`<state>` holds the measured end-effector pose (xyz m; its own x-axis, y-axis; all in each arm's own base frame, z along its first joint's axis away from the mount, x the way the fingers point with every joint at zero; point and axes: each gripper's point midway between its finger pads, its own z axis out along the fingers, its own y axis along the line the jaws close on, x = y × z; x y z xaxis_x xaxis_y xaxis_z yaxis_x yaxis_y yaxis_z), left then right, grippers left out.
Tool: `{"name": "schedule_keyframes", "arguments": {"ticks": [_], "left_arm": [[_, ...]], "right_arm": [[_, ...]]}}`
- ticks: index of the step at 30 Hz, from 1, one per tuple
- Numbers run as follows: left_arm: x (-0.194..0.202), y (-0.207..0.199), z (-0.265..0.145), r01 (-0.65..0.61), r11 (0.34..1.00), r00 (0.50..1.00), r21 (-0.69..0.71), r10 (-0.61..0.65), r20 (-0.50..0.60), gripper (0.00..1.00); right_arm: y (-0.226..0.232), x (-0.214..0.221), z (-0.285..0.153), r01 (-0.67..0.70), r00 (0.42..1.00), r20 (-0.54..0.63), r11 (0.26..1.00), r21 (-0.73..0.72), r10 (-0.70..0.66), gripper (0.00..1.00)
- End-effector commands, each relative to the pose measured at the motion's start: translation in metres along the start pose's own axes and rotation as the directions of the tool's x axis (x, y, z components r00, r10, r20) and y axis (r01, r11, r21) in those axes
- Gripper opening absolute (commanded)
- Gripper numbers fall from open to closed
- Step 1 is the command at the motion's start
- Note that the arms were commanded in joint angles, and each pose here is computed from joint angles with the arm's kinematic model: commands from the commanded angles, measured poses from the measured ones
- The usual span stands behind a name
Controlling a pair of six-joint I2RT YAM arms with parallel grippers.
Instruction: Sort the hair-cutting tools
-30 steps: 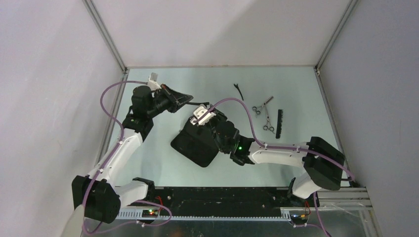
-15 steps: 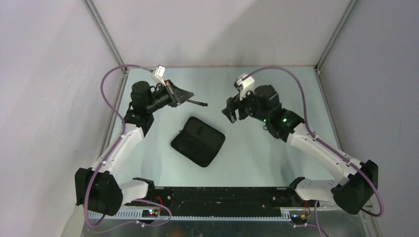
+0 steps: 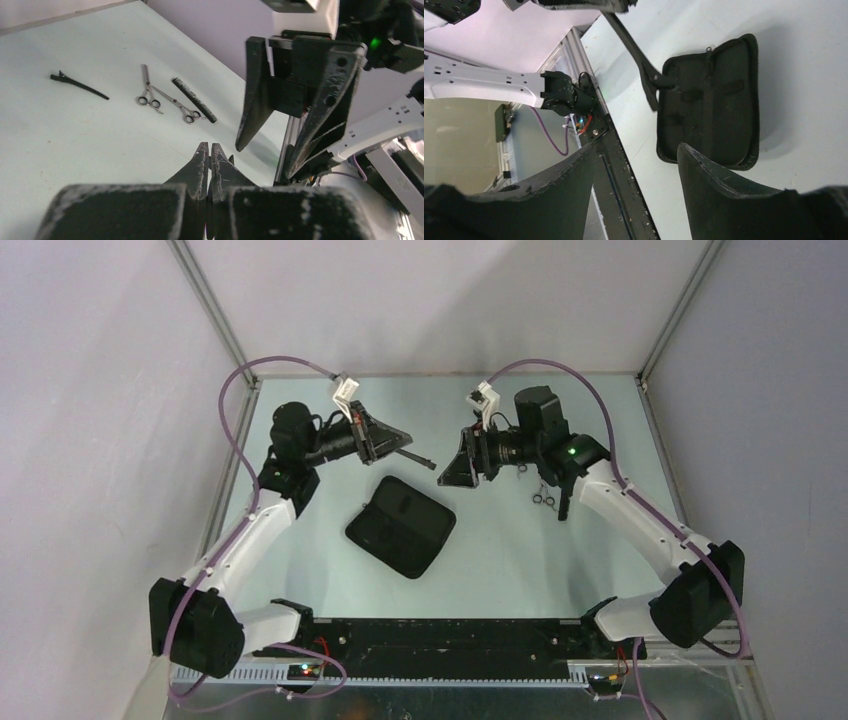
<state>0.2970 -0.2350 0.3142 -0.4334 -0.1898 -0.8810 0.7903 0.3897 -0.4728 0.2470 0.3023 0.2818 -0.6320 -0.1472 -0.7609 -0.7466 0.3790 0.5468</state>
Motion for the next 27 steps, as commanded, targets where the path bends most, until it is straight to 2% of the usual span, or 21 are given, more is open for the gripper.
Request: {"name": "schedule_keyframes", "arguments": {"ticks": [1, 10, 19, 27], "left_arm": [[-0.024, -0.038, 0.002, -0.172, 0.976, 0.985, 0.134, 0.167, 0.045, 0.00], [-0.021, -0.060, 0.003, -0.196, 0.956, 0.981, 0.219, 0.191, 0.042, 0.00], [-0.017, -0.068, 0.003, -0.200, 0.946, 0.980, 0.257, 0.198, 0.032, 0.00], [-0.011, -0.065, 0.002, -0.205, 0.945, 0.978, 0.253, 0.209, 0.012, 0.00]], "right_arm": [[0.022, -0.015, -0.001, 0.007, 1.000, 0.002, 0.994, -0.112, -0.007, 0.64], [0.023, -0.013, 0.009, -0.005, 1.000, -0.022, 0.987, -0.160, 0.001, 0.53], [0.033, -0.014, 0.007, 0.007, 1.000, -0.021, 0.978, -0.211, -0.011, 0.33], [0.038, -0.016, -0.001, 0.022, 1.000, -0.009, 0.977, -0.211, -0.024, 0.26]]}}
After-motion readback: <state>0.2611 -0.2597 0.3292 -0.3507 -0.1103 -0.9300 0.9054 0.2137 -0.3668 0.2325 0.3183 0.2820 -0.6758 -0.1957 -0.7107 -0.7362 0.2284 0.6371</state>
